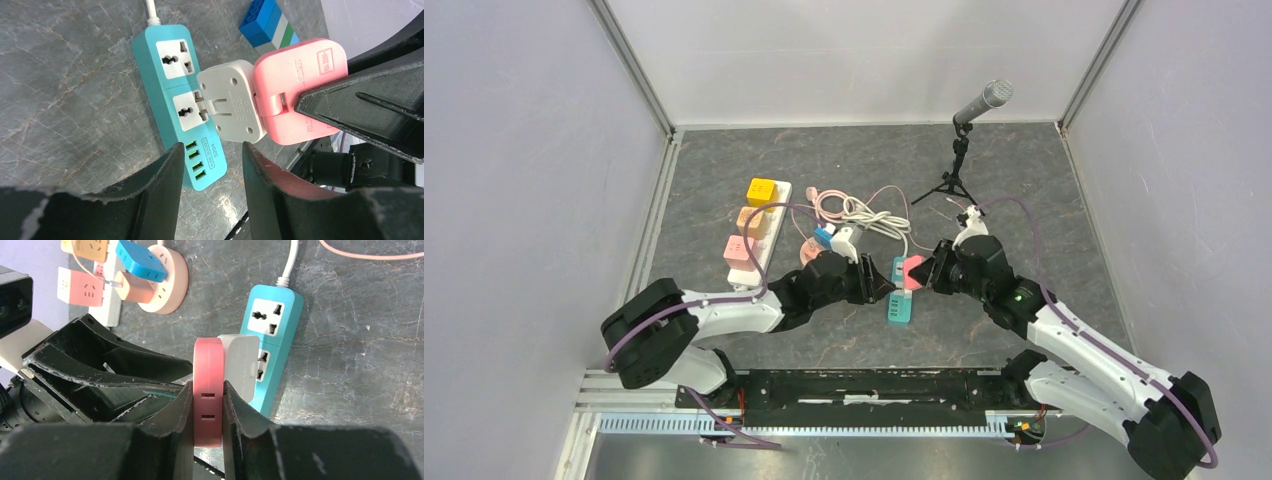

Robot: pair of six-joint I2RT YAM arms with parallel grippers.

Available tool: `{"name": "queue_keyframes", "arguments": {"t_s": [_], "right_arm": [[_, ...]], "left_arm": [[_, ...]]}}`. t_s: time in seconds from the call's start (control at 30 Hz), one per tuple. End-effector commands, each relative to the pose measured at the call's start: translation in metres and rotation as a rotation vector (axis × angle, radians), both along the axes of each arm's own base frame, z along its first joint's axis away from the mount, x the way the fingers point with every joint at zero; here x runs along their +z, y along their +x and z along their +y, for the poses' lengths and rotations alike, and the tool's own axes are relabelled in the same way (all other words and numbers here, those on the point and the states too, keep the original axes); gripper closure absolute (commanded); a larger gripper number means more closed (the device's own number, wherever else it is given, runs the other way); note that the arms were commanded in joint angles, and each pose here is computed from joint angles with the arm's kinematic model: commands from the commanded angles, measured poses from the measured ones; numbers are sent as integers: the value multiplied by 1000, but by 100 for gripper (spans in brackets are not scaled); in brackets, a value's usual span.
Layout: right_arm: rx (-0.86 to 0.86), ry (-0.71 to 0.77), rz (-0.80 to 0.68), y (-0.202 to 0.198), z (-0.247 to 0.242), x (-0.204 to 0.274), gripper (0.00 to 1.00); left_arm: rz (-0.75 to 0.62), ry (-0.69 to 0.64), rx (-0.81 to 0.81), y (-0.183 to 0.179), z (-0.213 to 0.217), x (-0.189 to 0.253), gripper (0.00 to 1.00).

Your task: Pull the plug off the socket

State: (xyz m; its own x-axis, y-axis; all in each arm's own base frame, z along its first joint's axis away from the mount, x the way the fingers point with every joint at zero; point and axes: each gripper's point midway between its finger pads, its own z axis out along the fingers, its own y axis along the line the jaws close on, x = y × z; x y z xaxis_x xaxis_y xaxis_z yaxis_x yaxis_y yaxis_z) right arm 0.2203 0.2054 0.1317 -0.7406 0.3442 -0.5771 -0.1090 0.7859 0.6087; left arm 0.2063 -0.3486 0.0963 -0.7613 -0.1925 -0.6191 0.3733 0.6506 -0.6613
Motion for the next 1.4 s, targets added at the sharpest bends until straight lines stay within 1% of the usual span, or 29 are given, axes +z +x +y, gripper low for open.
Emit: {"name": "queue_keyframes", "arguments": {"t_s": [0.0, 0.17, 0.23, 0.3, 0.33, 0.37, 0.4, 0.43, 0.5, 0.6, 0.7, 0.73, 0.8, 0.87, 1.0, 1.1, 1.2, 1.37], "right_arm": [[-36, 91, -133, 17, 4, 42, 100], [-25, 122, -174, 18, 6, 53, 100], [23, 145, -196, 16, 14, 58, 100], [71, 166, -227, 15, 20, 66, 100], [104, 193, -266, 15, 25, 76, 100], [127, 210, -285, 15, 29, 81, 100], [153, 233, -313, 15, 32, 90, 100], [182, 260, -345, 14, 36, 100, 100], [221, 295, -395, 13, 41, 116, 100], [278, 348, -443, 11, 48, 135, 100], [345, 421, -490, 4, 57, 154, 100], [376, 445, -512, 1, 61, 160, 100], [453, 500, -560, -8, 67, 174, 100], [520, 542, -574, -16, 73, 183, 100], [634, 675, -601, -35, 78, 201, 100], [692, 759, -600, -47, 78, 211, 100], [701, 768, -565, -47, 79, 208, 100], [672, 740, -514, -39, 81, 193, 100]], "left_arm": [[-87, -4, 54, 17, 10, 27, 46], [-87, -13, 104, 29, 27, 38, 43], [-82, -31, 113, 34, 36, 46, 42], [-73, -67, 107, 39, 45, 58, 38], [-67, -87, 105, 42, 51, 65, 34], [-65, -109, 98, 43, 56, 73, 23], [-69, -133, 95, 46, 63, 82, 18], [-88, -160, 78, 47, 69, 94, 1], [-121, -179, 88, 50, 83, 113, 0], [-146, -182, 152, 58, 109, 135, 0], [-149, -241, 154, 60, 123, 157, 0], [-146, -266, 133, 59, 122, 164, 0], [-131, -316, 18, 47, 109, 173, 0], [-115, -334, -56, 38, 102, 174, 0], [-165, -399, -183, 23, 95, 193, 0], [-179, -477, -255, 15, 92, 207, 0], [-173, -558, -306, 10, 91, 215, 0], [-152, -667, -403, -8, 90, 227, 0]]}}
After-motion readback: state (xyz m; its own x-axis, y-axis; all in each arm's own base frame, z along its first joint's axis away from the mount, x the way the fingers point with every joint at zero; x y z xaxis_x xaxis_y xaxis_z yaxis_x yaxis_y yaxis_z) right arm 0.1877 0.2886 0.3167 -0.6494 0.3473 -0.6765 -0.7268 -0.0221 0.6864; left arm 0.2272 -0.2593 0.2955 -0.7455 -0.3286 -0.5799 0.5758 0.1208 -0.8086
